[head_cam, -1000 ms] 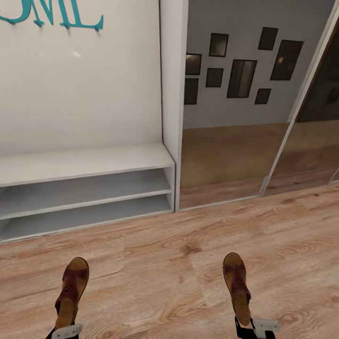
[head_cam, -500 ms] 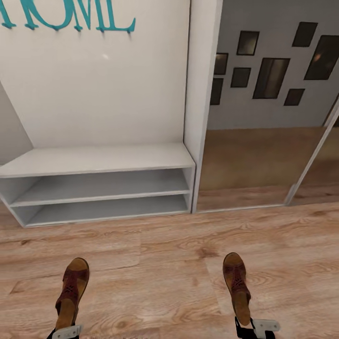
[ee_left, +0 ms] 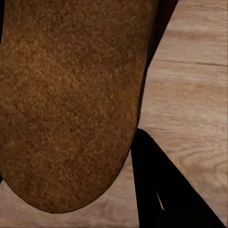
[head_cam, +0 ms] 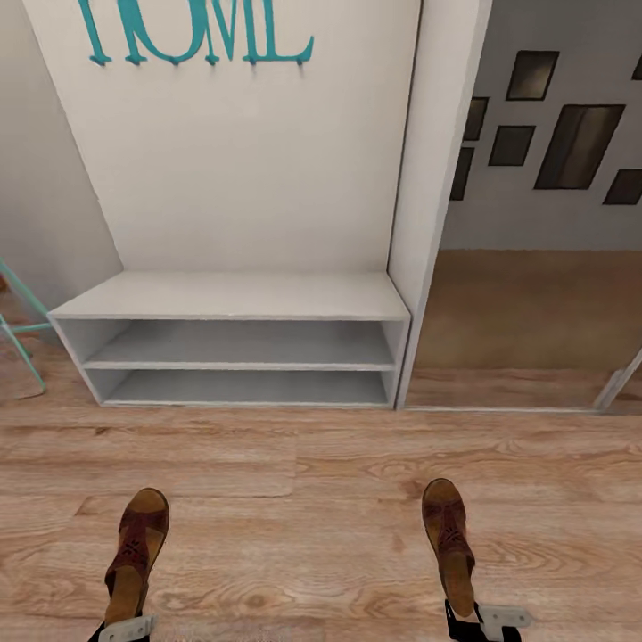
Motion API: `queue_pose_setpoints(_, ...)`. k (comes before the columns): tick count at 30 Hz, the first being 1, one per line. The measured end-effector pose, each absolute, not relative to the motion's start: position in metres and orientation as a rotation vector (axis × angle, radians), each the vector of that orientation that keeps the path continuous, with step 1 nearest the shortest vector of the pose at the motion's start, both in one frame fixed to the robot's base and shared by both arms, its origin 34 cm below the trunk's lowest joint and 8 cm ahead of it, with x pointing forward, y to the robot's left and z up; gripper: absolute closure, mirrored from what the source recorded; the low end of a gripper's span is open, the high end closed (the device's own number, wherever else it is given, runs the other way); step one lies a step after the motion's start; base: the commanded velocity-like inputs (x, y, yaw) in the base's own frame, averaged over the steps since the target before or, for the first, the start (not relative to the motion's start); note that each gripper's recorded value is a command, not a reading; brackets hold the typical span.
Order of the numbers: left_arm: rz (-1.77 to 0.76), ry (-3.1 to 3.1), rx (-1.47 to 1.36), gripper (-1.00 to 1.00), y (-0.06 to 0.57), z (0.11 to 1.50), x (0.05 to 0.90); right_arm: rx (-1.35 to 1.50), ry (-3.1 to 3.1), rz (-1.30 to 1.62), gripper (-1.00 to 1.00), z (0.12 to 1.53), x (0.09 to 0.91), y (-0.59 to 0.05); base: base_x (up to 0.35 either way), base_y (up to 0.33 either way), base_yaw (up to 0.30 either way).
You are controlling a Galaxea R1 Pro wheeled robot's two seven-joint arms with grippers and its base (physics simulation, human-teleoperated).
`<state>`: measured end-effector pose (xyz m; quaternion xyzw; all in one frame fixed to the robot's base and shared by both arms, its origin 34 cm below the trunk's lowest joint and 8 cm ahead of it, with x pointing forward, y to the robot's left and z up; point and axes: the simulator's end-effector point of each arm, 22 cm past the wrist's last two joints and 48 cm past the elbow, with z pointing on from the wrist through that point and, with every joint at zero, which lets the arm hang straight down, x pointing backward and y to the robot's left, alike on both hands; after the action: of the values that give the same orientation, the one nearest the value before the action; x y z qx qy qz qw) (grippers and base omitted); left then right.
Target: Pick up the two gym shoes and the two sandals from the corridor floor and place them onto the hallstand (shoe rack) in the corridor, making sure they are on the rack and not on the floor. Arrange them so the two gym shoes are next to each other and the two sandals are next to each other.
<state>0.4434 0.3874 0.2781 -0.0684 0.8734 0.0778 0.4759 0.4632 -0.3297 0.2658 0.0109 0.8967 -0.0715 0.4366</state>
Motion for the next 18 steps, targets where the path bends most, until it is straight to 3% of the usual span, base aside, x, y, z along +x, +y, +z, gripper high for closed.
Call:
queue_pose_setpoints(14,0.187,2.135,-0.167,1.00,0.3861,0.2778,0.4431,0.027,2.231,-0.177,1.00,0.2658,0.4632,-0.3297,0.000,0.002,0.281)
queue_pose_setpoints(18,0.188,2.134,-0.169,1.00,0.3865,0.2779,0.4431,0.026,2.231,-0.177,1.00,0.2657,0.4631,-0.3296,0.039,0.172,0.281)
